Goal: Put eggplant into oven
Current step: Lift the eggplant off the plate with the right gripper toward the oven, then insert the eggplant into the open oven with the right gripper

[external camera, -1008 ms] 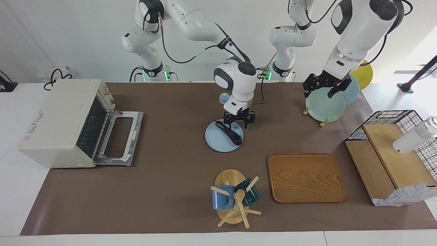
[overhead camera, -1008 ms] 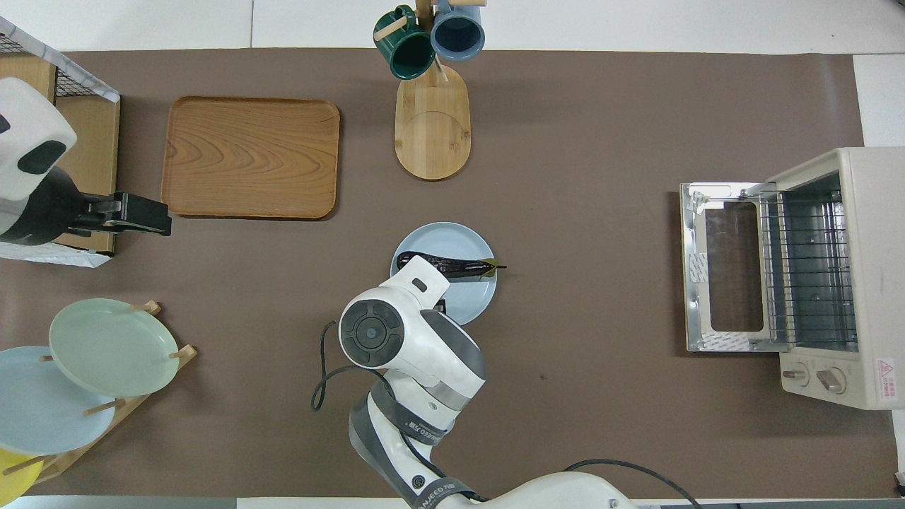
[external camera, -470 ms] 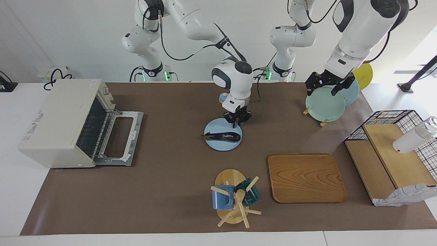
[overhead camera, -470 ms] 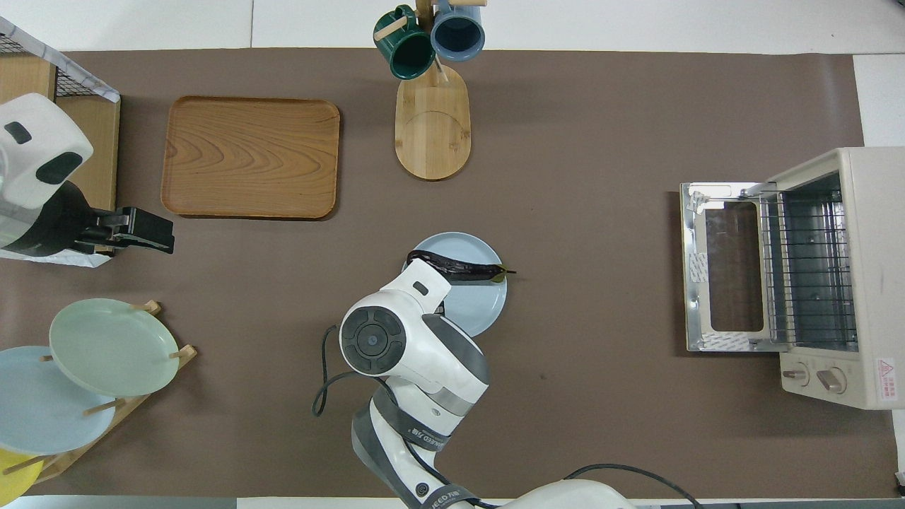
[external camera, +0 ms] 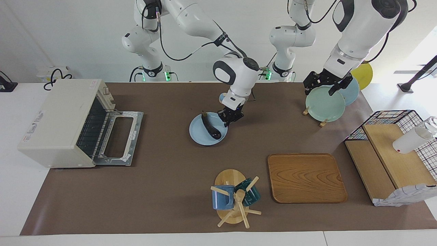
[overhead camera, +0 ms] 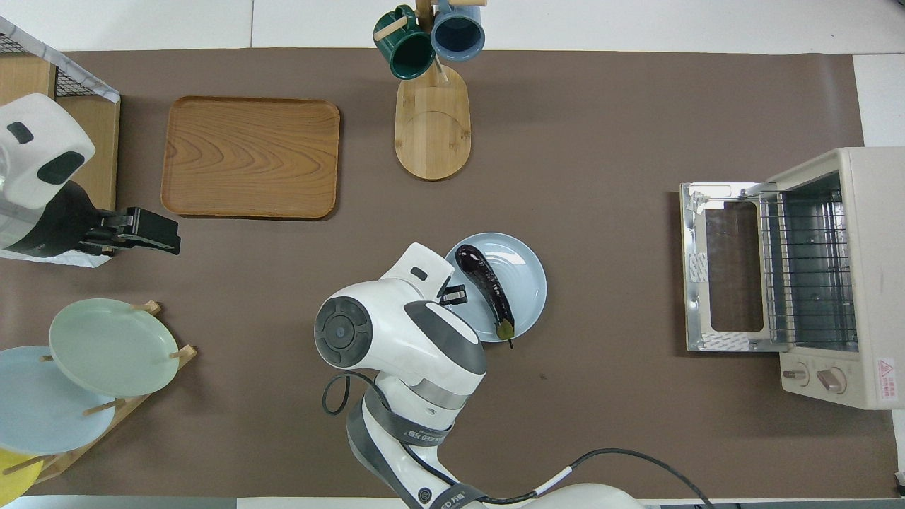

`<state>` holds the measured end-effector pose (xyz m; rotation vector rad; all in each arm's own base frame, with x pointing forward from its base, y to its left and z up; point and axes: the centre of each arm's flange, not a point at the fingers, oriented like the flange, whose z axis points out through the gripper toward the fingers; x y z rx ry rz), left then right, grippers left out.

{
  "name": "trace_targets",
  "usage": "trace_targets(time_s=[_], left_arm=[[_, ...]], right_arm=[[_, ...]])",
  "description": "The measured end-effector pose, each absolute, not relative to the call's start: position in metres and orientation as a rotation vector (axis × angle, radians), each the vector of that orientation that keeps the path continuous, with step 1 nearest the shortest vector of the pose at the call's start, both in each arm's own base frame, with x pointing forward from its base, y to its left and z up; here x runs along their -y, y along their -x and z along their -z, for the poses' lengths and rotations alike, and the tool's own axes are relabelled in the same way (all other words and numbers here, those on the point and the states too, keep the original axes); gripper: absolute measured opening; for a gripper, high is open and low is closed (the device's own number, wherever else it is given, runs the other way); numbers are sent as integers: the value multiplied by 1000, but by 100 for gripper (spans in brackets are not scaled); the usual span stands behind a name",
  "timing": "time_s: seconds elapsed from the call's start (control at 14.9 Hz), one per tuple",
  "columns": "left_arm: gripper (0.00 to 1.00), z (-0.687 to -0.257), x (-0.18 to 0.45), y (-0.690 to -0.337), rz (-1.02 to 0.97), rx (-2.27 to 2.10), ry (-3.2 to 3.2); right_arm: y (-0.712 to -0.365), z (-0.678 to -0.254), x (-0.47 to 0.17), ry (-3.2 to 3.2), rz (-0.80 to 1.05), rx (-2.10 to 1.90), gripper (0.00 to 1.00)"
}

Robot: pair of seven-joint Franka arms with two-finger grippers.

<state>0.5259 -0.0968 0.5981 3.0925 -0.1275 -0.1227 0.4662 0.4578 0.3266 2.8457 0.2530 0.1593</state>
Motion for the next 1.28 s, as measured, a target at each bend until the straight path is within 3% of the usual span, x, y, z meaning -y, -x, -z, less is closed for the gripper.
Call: trace_targets(time_s=[0.34, 0.67, 0.87, 1.28], left_arm=[[100, -599, 97, -526, 120, 128, -3092], [100, -599, 97, -526, 118, 128, -3092], [100, -600, 97, -526, 117, 129, -3092], [100, -600, 98, -526, 111, 134, -3103]], right_arm=[[-492, -336, -413, -2768, -45, -280, 3], [-546, -385, -272, -2802, 34, -199, 3], [-539, -397, -193, -2823, 82, -135, 3], [-529, -396, -96, -2805, 152, -91, 3]])
